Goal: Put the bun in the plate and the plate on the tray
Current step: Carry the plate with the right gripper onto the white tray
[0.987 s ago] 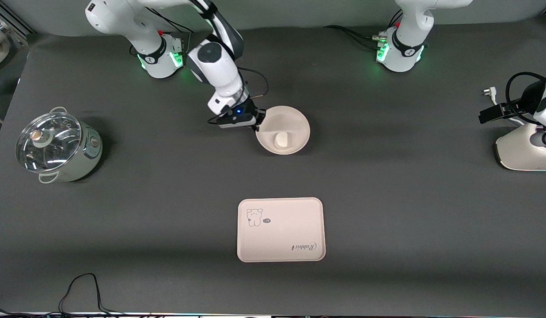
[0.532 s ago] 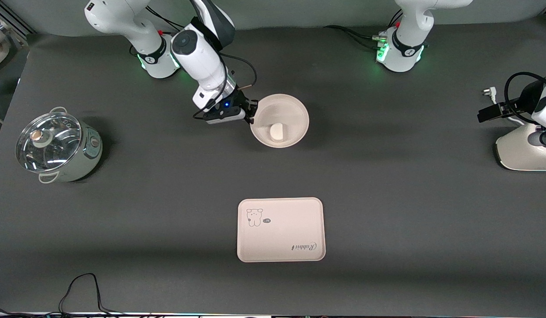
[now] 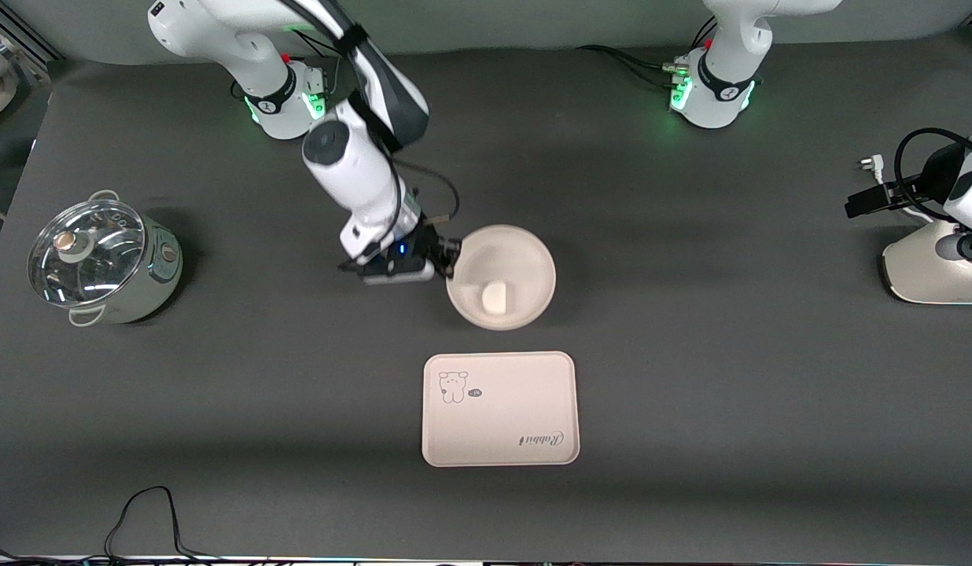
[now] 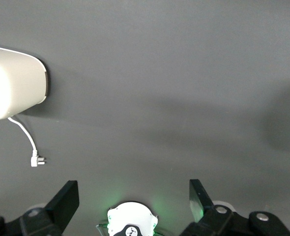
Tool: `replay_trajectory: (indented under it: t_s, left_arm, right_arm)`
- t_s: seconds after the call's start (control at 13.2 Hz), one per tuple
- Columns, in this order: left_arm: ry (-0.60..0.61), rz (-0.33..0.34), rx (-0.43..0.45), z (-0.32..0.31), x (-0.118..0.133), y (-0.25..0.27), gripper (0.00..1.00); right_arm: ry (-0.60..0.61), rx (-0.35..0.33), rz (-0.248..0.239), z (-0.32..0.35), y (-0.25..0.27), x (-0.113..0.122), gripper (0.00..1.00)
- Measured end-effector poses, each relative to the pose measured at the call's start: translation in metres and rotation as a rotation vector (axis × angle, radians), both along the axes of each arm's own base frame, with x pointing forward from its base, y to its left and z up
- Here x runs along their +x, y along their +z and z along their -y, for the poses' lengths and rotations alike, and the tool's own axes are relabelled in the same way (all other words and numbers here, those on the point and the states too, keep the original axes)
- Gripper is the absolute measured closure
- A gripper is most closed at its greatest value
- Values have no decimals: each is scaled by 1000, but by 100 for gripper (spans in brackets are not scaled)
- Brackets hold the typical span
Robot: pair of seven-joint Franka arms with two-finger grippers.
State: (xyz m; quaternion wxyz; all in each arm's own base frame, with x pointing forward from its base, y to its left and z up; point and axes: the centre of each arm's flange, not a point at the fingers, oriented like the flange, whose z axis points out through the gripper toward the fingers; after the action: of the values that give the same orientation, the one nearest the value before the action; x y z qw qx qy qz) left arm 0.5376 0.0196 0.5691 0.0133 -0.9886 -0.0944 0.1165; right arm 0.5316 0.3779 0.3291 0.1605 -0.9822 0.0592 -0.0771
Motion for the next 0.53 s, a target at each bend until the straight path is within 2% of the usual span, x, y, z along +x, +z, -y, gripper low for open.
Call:
replay_trajectory:
  t_s: [0.15,0.3,0.53]
  left_arm:
    - [0,0,-1,0,0,0,0]
    - [0,-1,-1,0,0,0,0]
    - [0,-2,-1,0,0,-1,0]
  right_arm:
    - [-12,6,6,-3,2,55,96]
    - [-22,16,8,-7,3,99,96]
    - [-44,22,16,-2,-14,143,96]
